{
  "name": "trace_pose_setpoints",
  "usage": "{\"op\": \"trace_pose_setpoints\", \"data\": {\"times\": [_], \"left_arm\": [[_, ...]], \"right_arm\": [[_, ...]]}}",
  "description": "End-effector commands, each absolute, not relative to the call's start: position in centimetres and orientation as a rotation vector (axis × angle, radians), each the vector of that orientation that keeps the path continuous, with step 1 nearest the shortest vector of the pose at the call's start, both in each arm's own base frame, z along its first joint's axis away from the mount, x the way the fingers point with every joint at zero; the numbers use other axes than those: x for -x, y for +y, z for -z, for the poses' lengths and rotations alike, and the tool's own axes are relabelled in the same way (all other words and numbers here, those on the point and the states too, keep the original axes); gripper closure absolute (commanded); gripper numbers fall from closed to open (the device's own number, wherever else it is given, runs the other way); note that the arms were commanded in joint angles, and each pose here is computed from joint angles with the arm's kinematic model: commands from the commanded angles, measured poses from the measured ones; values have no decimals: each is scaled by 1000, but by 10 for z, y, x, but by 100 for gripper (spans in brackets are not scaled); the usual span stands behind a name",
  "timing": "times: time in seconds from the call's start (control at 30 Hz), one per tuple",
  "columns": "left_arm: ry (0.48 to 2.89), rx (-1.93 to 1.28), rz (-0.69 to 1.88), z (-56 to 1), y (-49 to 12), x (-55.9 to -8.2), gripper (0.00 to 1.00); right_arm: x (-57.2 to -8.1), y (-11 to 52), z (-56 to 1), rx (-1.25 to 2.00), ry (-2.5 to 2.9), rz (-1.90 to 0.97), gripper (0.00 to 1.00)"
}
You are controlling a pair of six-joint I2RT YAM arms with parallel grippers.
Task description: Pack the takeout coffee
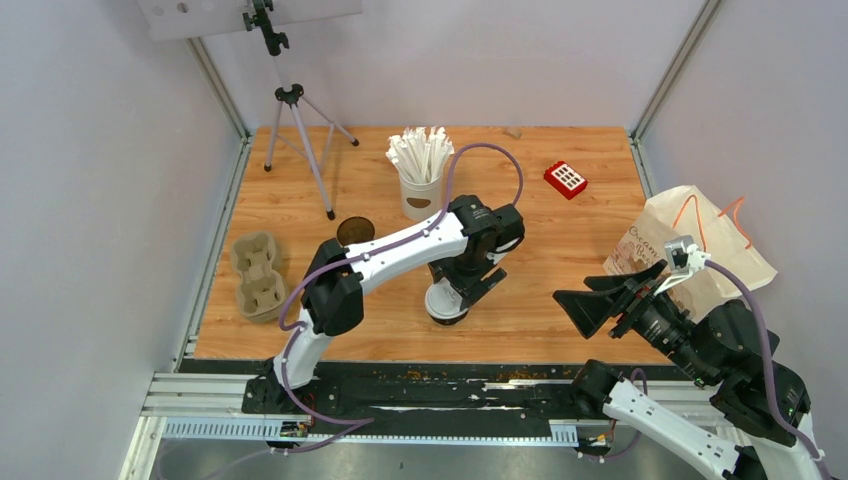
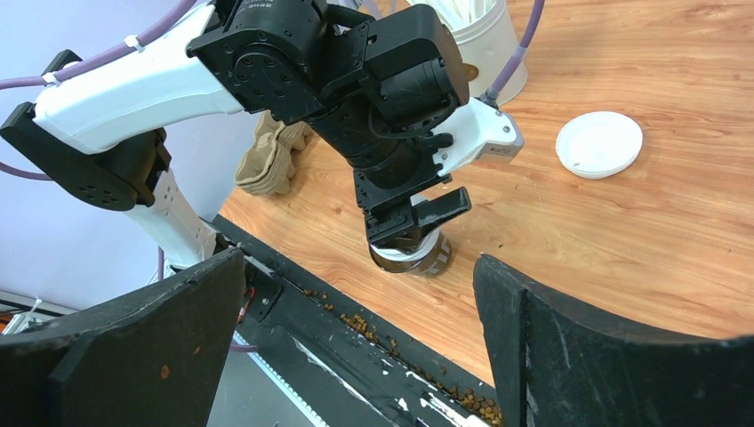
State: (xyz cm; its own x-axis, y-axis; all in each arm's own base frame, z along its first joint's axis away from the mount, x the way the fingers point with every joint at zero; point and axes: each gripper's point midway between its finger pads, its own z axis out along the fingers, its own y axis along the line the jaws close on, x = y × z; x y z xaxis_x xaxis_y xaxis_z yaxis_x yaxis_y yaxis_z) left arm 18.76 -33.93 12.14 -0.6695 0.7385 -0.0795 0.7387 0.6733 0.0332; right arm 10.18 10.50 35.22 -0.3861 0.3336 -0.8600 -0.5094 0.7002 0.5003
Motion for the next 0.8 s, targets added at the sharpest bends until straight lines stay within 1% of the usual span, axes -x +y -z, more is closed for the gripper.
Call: {"op": "trace_pose_setpoints", "data": {"times": [0.0,0.23,0.5,0.77], "left_arm": [[2788,-1263,0,-124,-338,-192,18],[2792,-1266,-8,-127,-336,-190,13],[2762,-1242,60,-142,-344,-192,16],[2783,-1255,50,-142,-339,-187,16]], "right_arm": [[-104,100,-356,154,1719,-875,0],[-105,105,-352,169,1730,-877,0],[-104,103,-352,166,1730,-878,0],[-104,105,-349,167,1742,-879,0]]}}
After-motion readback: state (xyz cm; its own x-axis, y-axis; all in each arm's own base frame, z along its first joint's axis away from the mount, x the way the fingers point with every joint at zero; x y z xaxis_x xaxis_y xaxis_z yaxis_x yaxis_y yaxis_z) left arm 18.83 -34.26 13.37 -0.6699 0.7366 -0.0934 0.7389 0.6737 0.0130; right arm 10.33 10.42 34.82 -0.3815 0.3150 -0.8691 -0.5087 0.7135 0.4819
